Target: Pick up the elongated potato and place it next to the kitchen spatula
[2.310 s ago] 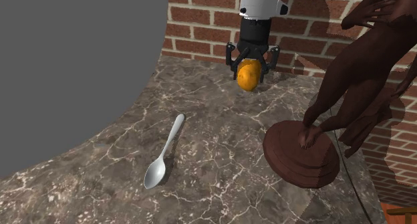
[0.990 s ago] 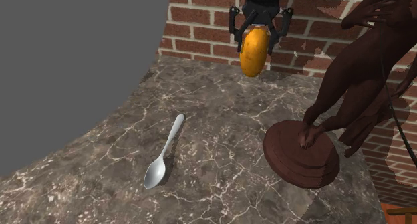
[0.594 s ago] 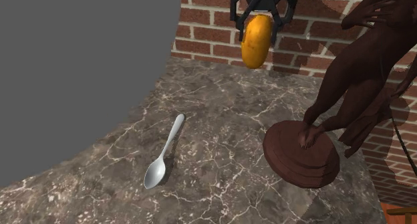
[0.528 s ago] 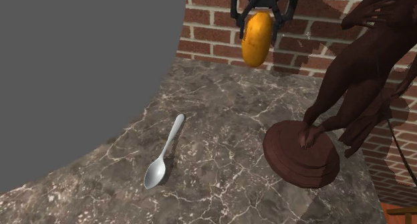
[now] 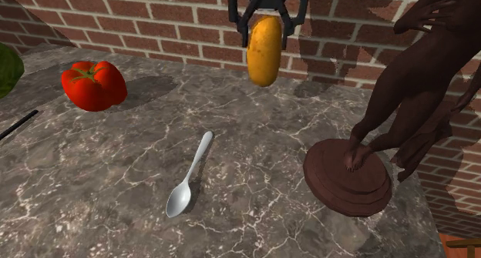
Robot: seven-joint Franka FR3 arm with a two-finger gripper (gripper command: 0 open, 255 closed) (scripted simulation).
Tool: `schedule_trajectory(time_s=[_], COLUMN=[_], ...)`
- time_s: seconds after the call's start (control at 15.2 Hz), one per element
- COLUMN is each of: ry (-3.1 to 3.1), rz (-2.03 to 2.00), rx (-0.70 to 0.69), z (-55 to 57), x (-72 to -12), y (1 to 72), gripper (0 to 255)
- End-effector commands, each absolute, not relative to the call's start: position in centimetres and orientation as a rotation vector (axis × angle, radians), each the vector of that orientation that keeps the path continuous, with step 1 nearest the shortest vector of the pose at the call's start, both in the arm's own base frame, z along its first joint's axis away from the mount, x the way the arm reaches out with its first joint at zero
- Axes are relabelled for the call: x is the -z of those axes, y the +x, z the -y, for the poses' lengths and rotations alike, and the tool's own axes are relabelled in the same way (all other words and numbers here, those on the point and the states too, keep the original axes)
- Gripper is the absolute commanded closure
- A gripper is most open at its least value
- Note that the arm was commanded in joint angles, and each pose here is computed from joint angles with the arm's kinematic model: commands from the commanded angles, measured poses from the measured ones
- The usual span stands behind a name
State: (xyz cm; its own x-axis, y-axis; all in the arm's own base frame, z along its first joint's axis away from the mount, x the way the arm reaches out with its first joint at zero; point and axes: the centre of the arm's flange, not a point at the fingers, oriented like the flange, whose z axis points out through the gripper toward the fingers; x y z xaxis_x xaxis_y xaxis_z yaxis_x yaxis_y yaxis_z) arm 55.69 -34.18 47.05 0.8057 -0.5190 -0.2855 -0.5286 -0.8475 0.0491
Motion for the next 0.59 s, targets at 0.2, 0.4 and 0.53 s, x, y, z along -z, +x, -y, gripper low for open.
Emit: schedule_trajectory(time_s=[0.2,0.4,0.53], ry=[-2.953,-2.953,-2.953], rz=[-0.858,-0.858,-0.858], rx=[-0.453,-0.453,-0.453], z=[27.6,23.7,21.1], x=[-46.9,-46.9,-46.9], y=[54.8,54.5,54.2], gripper=[255,255,255])
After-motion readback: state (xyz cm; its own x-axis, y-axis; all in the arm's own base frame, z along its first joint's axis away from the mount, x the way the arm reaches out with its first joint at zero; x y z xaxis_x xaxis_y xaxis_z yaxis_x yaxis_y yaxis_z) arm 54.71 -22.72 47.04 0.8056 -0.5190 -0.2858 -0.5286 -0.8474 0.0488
